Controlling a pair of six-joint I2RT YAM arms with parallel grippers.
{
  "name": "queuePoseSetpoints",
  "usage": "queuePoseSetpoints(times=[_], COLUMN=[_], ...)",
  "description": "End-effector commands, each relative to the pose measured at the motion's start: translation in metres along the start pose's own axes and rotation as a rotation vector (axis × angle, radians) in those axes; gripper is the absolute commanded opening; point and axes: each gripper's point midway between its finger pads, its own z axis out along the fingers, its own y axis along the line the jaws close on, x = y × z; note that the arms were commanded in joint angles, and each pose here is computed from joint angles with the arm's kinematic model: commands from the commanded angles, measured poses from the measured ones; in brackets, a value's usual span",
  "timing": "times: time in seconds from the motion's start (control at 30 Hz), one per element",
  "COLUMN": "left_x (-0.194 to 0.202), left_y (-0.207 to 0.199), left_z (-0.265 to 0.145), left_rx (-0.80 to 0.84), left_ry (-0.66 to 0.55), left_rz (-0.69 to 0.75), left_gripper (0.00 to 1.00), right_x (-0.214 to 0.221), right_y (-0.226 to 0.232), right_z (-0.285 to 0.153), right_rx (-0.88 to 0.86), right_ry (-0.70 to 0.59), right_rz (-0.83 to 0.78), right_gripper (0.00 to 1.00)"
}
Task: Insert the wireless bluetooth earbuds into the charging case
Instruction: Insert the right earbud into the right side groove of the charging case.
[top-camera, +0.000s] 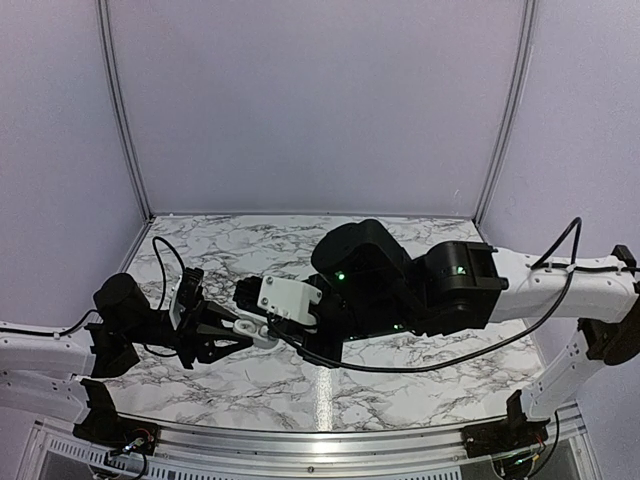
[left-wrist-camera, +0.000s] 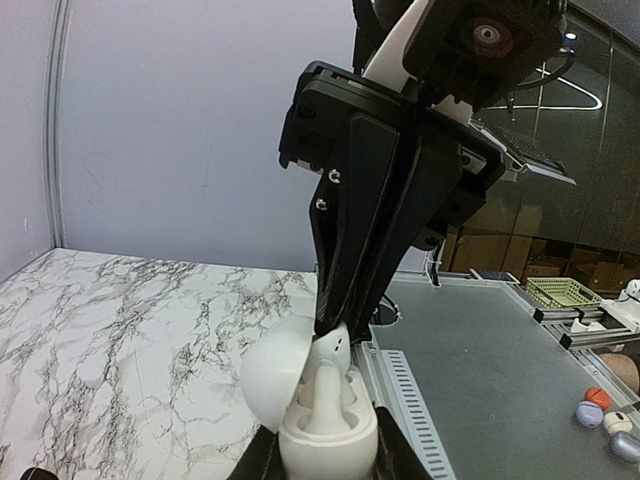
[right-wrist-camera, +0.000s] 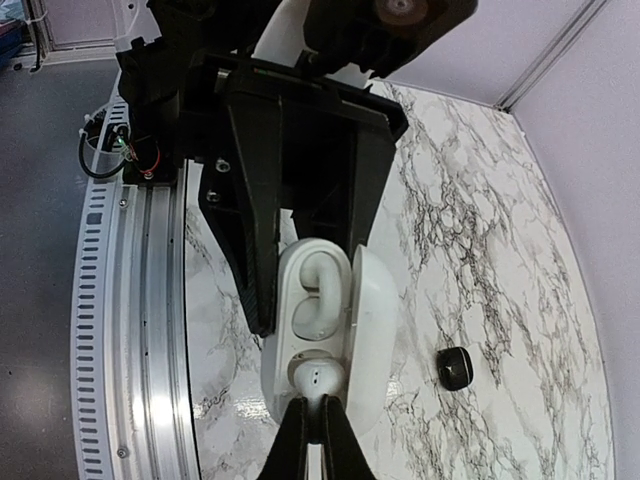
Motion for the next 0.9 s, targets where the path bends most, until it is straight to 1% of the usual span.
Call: queuePoseSetpoints(times=[0.0, 0.23, 0.47, 0.5, 0.87], left_x=[-0.019, -0.021, -0.026, -0.027, -0.033], left_y=[-0.003, -0.002, -0.004, -0.005, -0.006], left_z=[0.003, 0.001, 0.0, 0.0, -0.001], left_rx=[0.01, -0.008, -0.005, -0.005, -0.01], left_ry=[-0.044, -0.056, -0.067, -0.07, -0.085], left_rz=[0.055, 0.072, 0.088, 0.091, 0.105], left_gripper=[0.0, 0.0, 0.0, 0.0, 0.0], right_x=[-0.017, -0.017, -0.006, -0.005, 0.007], right_y=[-0.002, 0.006, -0.002, 0.0, 0.004], right_z=[-0.006, -0.004, 0.001, 0.002, 0.013], right_rx=[0.007, -0.043, -0.079, -0.105, -0.138], right_ry=[-0.035, -0.051, -0.058, -0.06, -0.013], right_rz=[-0.005, 0.028, 0.092, 0.099, 0.11], right_gripper=[0.0, 0.0, 0.0, 0.0, 0.0])
